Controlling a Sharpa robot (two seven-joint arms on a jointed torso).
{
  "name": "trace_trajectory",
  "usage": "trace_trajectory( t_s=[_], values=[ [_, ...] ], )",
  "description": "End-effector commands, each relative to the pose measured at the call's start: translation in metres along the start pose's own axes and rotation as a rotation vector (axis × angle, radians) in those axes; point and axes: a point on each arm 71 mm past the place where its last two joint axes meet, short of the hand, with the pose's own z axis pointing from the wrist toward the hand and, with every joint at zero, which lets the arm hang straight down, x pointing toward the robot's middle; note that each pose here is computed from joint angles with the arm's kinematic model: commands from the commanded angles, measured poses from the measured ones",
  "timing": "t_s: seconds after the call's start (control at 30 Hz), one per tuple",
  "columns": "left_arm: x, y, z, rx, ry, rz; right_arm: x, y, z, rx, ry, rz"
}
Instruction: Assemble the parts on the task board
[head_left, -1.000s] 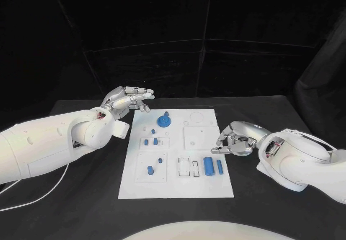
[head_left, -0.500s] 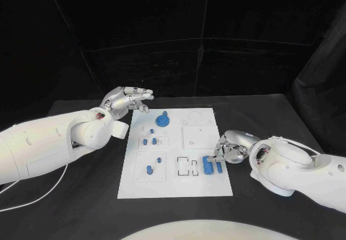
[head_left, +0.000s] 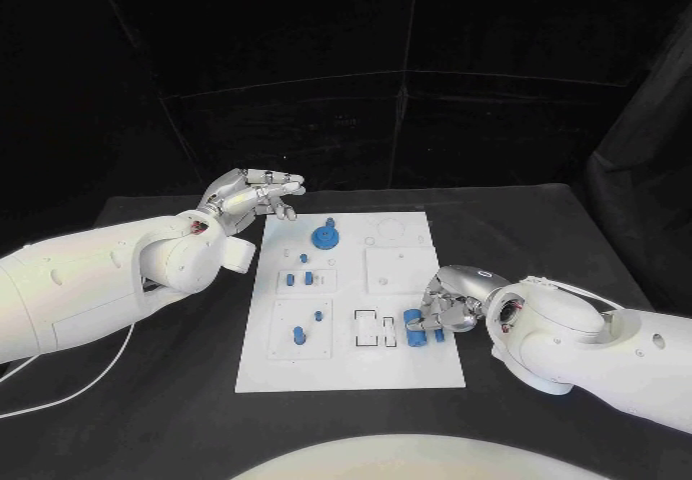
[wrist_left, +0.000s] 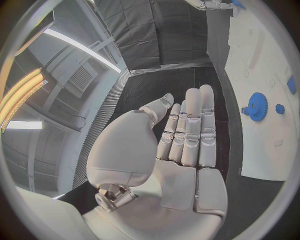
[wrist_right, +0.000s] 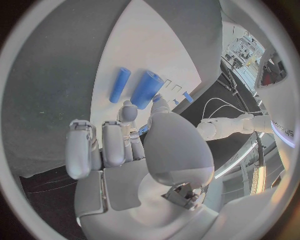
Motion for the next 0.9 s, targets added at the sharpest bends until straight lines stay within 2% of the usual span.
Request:
trace_trajectory(
  t_s=[0.03, 0.27, 0.43, 0.63, 0.9],
  values=[
    [0.0006, -0.001, 0.0001, 0.003, 0.009, -0.007, 0.004, 0.001, 0.002, 0.0, 0.022, -0.038],
    [-0.0003, -0.0011, -0.0007, 0.002, 0.008, -0.007, 0.018, 0.005, 0.004, -0.004, 0.056, -0.036],
    [-0.001, -0.0011, -0.0014, 0.001, 0.007, -0.007, 0.021, 0.004, 0.006, 0.005, 0.06, -0.033],
    [-0.0011, -0.0012, -0.0017, 0.0, 0.008, -0.008, 0.02, 0.005, 0.007, 0.008, 0.029, -0.008],
    [-0.0013, -0.001, -0.0019, -0.002, 0.008, -0.008, 0.016, 0.006, -0.002, 0.027, -0.015, 0.169]
  ],
)
